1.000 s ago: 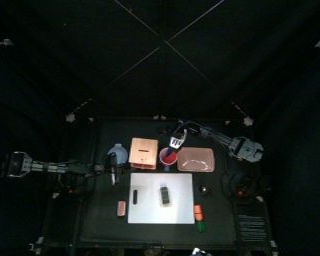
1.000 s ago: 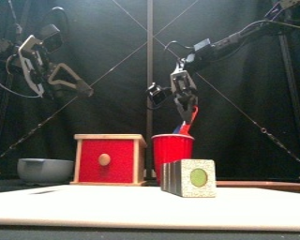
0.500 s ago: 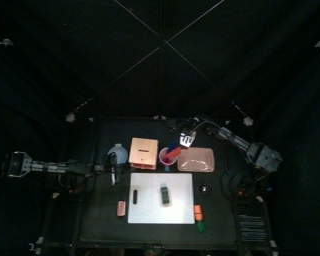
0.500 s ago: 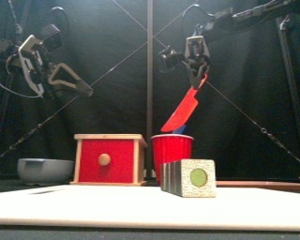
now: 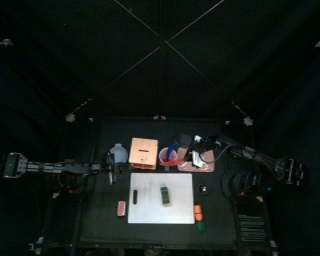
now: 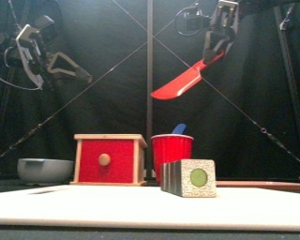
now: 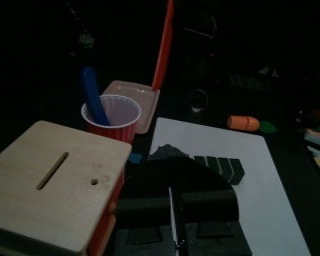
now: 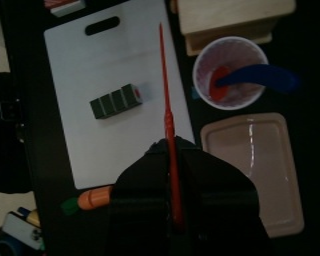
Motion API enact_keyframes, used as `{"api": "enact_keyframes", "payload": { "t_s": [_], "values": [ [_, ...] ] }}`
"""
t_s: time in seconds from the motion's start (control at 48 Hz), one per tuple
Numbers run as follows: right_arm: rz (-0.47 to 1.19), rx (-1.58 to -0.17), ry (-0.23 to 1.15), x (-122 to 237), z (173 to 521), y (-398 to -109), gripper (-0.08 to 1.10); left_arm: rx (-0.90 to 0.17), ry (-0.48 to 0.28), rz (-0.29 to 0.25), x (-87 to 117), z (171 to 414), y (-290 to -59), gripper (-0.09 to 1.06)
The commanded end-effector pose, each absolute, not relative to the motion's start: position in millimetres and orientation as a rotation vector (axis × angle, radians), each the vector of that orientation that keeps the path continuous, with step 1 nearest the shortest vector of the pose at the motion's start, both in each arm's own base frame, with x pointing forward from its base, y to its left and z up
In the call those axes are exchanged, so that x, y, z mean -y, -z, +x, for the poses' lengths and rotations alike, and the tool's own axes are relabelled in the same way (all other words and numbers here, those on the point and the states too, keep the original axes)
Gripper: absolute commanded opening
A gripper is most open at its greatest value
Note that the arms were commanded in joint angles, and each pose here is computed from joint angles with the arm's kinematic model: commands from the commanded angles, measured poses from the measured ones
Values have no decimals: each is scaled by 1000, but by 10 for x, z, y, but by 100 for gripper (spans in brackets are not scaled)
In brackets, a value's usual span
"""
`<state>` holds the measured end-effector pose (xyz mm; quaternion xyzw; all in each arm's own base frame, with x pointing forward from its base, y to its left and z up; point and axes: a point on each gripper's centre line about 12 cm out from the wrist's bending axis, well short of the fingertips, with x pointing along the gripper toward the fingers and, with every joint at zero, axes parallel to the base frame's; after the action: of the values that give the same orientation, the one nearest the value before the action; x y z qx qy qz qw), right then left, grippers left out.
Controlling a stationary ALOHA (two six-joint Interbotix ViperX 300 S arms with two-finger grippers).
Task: Place sushi on board then cut the sushi with the knife then place the pieces on the plate
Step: Grasp knife edge with left hand
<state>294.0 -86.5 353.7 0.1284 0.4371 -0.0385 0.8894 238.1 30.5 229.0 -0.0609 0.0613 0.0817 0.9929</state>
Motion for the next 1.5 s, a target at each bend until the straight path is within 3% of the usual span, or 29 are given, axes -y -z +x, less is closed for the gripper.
{"api": "enact_keyframes", "payload": {
  "t_s": [0.021,0.292,0.604,0.75,1.208,1.5],
  "values": [
    [220,-773,57,631,2884,-3520,37,-82,-133,-94,-257,2433,-2422,1],
    [152,-609,6,210,2882,-3015,37,-86,-43,-84,-44,2468,-2445,23],
    [127,-517,18,79,2881,-2588,37,-128,23,-96,143,2626,-2448,76],
    [121,-499,25,68,2917,-2516,37,-201,18,-111,157,2763,-2375,93],
    [138,-563,3,-51,3079,-2261,37,-458,-16,-191,189,3232,-2057,95],
    [145,-572,-13,-131,3125,-2205,37,-584,-6,-177,242,3553,-1830,94]
  ]
}}
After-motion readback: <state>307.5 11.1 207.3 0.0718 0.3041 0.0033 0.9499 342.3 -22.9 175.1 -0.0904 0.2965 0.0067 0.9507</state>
